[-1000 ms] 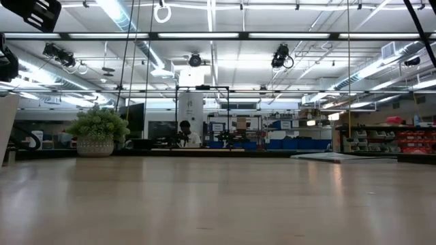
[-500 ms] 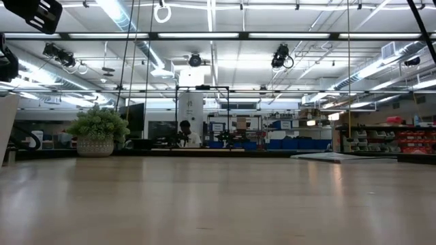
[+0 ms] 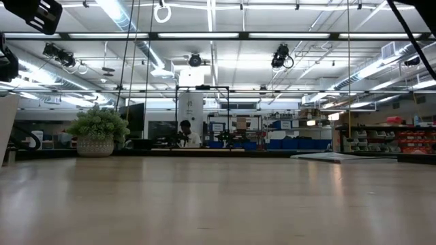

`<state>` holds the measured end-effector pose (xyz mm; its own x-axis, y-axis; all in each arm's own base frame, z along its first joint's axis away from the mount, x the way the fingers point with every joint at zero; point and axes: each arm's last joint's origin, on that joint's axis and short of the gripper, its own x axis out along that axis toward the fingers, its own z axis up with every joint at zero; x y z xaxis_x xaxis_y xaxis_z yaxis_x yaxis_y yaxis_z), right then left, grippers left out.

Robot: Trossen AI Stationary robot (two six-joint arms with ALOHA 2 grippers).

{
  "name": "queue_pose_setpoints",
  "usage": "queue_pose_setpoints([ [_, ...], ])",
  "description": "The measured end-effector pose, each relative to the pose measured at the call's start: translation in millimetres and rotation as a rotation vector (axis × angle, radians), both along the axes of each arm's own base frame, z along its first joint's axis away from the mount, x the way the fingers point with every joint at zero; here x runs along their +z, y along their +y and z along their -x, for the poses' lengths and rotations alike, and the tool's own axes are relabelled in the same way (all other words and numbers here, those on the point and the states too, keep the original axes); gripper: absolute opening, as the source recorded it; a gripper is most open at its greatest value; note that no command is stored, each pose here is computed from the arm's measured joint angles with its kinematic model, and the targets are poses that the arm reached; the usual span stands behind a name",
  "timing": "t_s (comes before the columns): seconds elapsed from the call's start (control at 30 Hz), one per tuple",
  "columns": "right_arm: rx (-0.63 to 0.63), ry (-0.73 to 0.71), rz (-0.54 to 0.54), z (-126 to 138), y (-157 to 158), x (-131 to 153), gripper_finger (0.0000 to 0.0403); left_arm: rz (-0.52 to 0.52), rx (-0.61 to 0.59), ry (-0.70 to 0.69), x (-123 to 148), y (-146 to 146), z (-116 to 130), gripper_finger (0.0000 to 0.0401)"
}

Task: Pick and place USB-C Cables
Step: Put the black charger cable into the white bin

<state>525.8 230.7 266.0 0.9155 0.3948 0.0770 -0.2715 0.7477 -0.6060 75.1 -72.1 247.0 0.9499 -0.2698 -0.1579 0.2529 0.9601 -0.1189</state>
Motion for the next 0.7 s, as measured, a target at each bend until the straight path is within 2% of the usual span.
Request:
queue_pose_setpoints([
  [0.1,-0.005,0.054,0.025,-8,6,-38,0.0089,0.003,0.0,0.001,0,0,0,0.0172],
  [0.17,-0.017,0.059,0.028,-10,11,-50,0.0089,0.006,0.001,0.004,0,0,0,0.0172],
  [0.37,-0.044,0.016,-0.006,-11,11,-42,0.0089,0.003,0.001,0.008,-1,0,0,0.0172],
  [0.57,-0.086,0.117,0.028,-16,1,-54,0.0089,-0.002,0.003,0.01,-1,-1,0,0.0172],
  [0.7,-0.114,0.19,-0.023,-22,-19,-68,0.0089,-0.002,0.006,0.009,-1,0,0,0.0172],
])
